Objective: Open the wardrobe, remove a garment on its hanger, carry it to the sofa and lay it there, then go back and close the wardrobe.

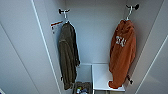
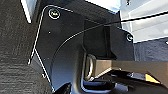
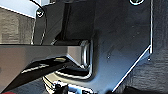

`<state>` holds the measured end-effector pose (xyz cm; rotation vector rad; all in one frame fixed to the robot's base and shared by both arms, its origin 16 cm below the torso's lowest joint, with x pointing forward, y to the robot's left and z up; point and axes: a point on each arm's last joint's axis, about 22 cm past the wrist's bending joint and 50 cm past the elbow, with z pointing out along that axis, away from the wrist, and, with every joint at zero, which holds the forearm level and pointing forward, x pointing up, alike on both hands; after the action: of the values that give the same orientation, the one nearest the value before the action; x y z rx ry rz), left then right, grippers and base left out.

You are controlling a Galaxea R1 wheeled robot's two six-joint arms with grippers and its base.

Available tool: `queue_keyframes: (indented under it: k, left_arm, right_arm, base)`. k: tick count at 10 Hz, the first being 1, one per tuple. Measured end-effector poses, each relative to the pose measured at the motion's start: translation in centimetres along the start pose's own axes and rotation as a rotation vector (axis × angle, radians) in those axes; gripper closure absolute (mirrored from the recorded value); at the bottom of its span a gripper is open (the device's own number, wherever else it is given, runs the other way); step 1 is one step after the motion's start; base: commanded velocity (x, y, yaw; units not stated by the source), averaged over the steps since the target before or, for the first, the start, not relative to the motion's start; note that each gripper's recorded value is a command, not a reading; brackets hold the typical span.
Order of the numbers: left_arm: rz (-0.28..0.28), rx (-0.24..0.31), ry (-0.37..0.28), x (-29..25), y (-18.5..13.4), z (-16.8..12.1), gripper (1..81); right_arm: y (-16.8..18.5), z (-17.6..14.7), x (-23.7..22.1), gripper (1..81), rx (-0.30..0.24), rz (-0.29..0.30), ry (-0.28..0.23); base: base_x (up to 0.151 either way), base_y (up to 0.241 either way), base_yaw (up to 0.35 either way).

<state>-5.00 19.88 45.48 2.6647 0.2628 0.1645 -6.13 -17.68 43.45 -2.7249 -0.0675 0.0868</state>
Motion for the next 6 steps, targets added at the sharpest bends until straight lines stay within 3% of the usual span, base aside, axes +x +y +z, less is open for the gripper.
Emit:
queue_keyframes:
  k: [2,6]
  left_arm:
    - [0.001,-0.003,0.003,0.22,0.17,0.09,1.0]
    - [0.0,-0.004,0.0,-0.07,0.31,0.12,1.0]
  right_arm:
    - [0.01,0.03,0.75,1.0,0.0,-0.003,0.01]
    - [0.11,0.0,0.22,1.0,-0.002,-0.002,0.002]
  base:
    - [0.082,-0.066,0.0]
    - [0.082,0.0,0.0]
